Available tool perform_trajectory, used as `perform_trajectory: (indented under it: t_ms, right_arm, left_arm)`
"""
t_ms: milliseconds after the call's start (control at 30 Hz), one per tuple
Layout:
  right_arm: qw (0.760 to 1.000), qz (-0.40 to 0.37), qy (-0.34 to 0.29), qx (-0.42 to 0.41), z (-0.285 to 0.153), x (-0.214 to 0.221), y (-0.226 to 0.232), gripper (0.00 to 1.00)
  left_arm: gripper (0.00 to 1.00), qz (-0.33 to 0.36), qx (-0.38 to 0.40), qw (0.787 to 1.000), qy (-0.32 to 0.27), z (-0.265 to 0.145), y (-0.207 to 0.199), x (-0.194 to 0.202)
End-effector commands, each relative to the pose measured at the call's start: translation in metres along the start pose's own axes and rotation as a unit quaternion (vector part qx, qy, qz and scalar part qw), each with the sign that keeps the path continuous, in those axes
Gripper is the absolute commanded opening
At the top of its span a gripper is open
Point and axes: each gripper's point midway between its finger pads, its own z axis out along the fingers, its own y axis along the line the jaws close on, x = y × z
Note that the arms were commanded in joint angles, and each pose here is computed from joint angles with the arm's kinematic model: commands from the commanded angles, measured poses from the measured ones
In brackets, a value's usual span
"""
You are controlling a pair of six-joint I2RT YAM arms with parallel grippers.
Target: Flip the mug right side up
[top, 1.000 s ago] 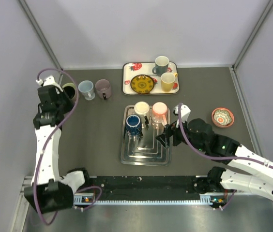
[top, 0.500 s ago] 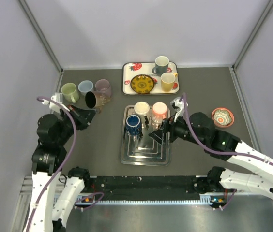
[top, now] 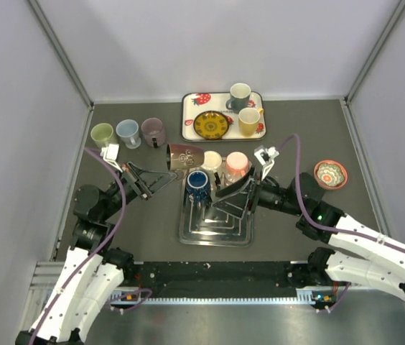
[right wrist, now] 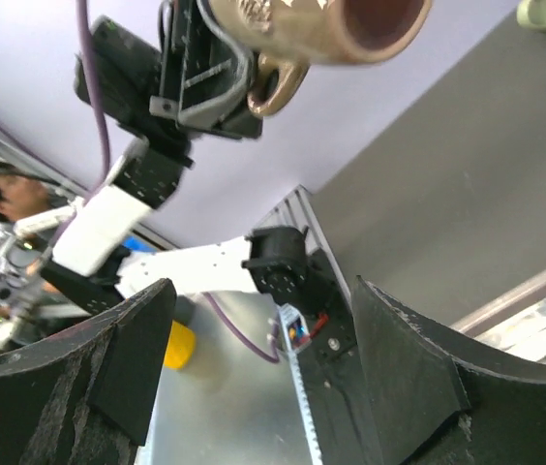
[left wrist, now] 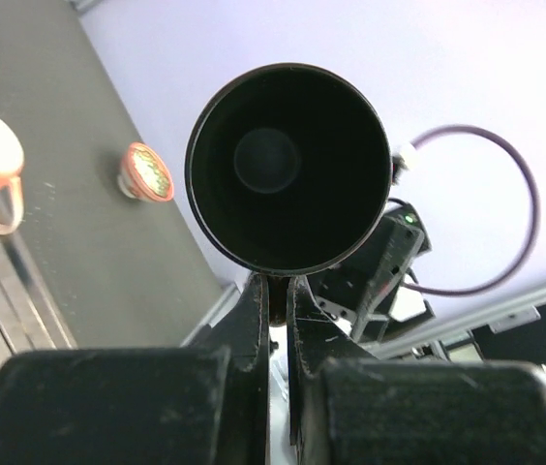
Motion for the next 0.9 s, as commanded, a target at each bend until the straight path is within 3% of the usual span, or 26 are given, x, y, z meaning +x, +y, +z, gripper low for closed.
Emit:
perform_trajectory:
  t_ms: [0, 233, 433, 867]
  right_arm:
    - [0.988, 0.032, -0.087, -0.126, -0.007, -0.039, 0.041, 0.73]
    - [0.987, 0.045, -0.083, -0.129, 0.012, -0.044, 0.034, 0.69]
    - [0.987, 0.042, -0.094, -0.119, 0.022, -0.055, 0.032, 0.66]
    - [0.973, 0.101, -0.176, -0.111, 0.018, -0.075, 0.013, 0.50]
  left_arm:
    - [0.00, 0.014, 0.116, 0.993, 0.002, -0.002, -0.053, 0.002]
    - [0.00, 0.001, 0.127, 0.991, 0.050, 0.022, -0.056, 0.028]
    - [0.00, 0.000, 0.122, 0.991, 0.054, 0.033, -0.050, 0.035]
    - [0.00, -0.006, 0.123, 0.991, 0.056, 0.037, -0.046, 0.043]
